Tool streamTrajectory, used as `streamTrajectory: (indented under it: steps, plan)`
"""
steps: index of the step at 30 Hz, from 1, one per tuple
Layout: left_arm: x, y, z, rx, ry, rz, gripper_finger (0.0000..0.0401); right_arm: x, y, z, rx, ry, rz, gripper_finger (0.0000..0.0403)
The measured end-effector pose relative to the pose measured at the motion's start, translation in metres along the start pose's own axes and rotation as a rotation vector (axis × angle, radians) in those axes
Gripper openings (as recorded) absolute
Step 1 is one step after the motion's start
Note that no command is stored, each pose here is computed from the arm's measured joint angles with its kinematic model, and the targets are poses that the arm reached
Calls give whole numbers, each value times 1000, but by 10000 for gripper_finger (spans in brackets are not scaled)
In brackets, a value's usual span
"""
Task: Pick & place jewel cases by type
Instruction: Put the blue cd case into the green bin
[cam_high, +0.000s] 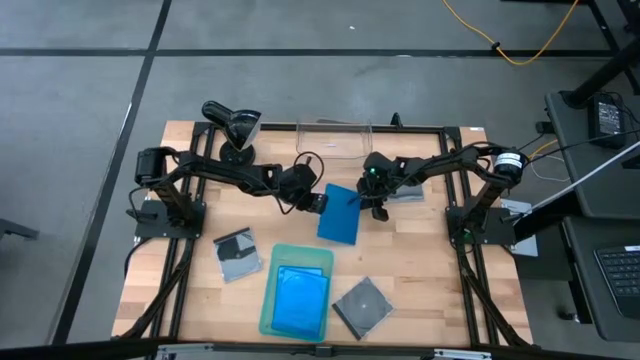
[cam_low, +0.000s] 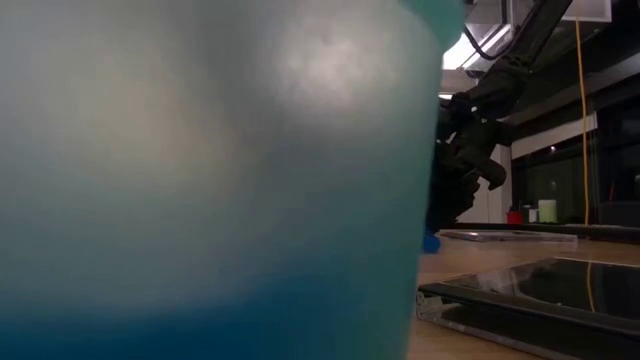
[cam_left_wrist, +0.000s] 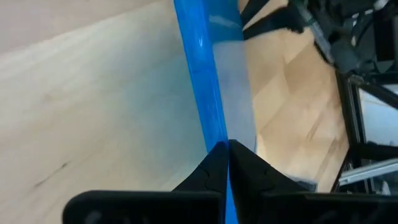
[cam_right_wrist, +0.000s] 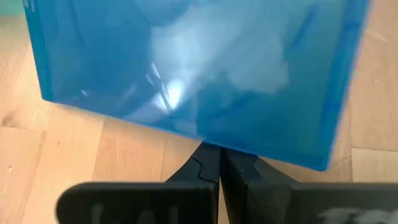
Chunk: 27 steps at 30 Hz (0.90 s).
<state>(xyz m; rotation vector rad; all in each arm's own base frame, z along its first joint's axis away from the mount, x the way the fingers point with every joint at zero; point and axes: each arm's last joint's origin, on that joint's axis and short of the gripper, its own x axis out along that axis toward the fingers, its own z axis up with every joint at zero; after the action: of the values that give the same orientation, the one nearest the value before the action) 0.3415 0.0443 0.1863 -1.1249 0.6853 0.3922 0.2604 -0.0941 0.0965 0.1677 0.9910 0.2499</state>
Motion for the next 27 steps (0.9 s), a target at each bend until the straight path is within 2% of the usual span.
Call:
streamTrajectory:
  steps: [27]
  plan:
    - [-25,-7,5,-14,-65,-8,1,-1,-2,-1,-37,-16,12,6]
